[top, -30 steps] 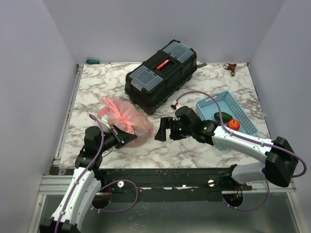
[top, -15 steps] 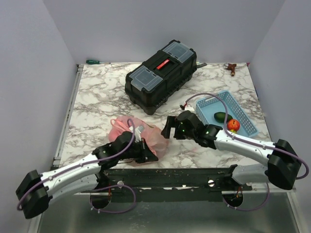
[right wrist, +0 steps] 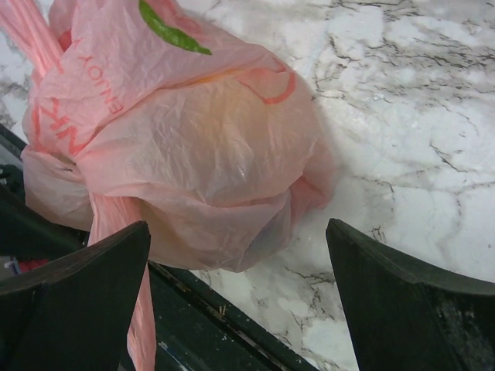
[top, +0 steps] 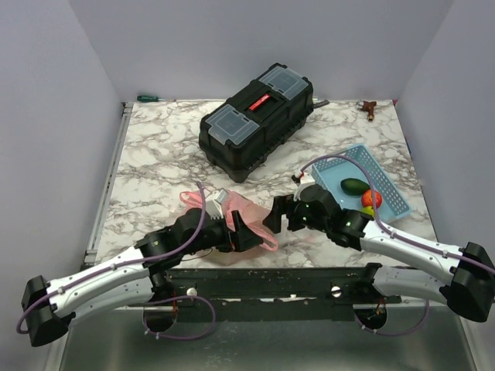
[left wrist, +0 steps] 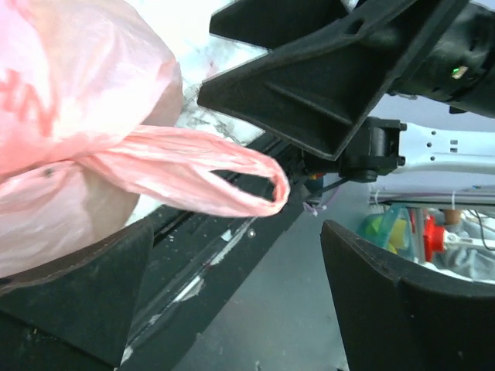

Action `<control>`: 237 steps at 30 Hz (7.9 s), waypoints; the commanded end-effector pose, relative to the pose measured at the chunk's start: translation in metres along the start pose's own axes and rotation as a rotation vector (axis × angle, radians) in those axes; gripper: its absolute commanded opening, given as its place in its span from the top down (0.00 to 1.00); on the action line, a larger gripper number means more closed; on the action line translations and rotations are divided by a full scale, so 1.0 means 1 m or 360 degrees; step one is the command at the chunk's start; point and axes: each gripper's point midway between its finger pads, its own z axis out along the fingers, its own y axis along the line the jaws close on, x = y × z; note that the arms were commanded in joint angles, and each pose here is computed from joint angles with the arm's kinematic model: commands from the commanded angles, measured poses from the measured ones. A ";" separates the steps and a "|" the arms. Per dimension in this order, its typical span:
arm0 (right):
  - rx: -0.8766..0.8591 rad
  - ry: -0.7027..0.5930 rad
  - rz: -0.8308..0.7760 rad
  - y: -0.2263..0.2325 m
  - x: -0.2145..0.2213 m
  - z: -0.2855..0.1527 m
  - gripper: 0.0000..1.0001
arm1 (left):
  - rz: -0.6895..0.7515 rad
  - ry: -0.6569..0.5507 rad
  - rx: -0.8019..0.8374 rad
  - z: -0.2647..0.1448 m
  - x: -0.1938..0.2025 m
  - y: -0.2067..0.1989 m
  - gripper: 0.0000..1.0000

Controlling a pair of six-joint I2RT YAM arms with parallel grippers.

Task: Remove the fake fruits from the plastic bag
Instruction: Move the plastic bag to the center of the board, then untie the plastic bag at the center of the board.

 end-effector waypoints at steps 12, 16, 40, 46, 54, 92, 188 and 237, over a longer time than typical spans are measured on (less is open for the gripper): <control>-0.0392 0.0001 -0.0280 0.068 -0.032 0.015 0.07 | 0.0597 -0.0341 -0.0900 -0.101 -0.074 0.067 0.01; -0.0459 0.0022 -0.0207 0.083 -0.028 0.023 0.07 | 0.0695 -0.0208 -0.0987 -0.086 -0.086 0.076 0.01; -0.0379 -0.0019 -0.0069 0.086 -0.034 0.037 0.15 | 0.0767 0.0457 -0.0541 -0.024 -0.053 0.091 0.53; -0.0429 0.0019 -0.0016 0.094 -0.023 0.052 0.18 | 0.0756 0.0517 -0.0499 -0.020 -0.047 0.090 0.90; -0.0393 0.0070 -0.0015 0.098 -0.009 0.067 0.21 | 0.0770 0.0503 -0.0449 -0.020 -0.047 0.085 1.00; 0.0101 -0.0398 0.0071 0.025 -0.051 0.017 0.98 | 0.0863 -0.0083 -0.0784 -0.063 -0.110 0.088 1.00; -0.0176 -0.0197 -0.0156 0.082 -0.057 0.015 0.99 | 0.1234 0.0210 -0.0687 -0.007 -0.125 0.058 0.46; 0.0033 -0.0167 -0.0469 0.067 -0.083 -0.014 0.43 | 0.1398 -0.0371 -0.0623 -0.051 -0.163 0.021 0.51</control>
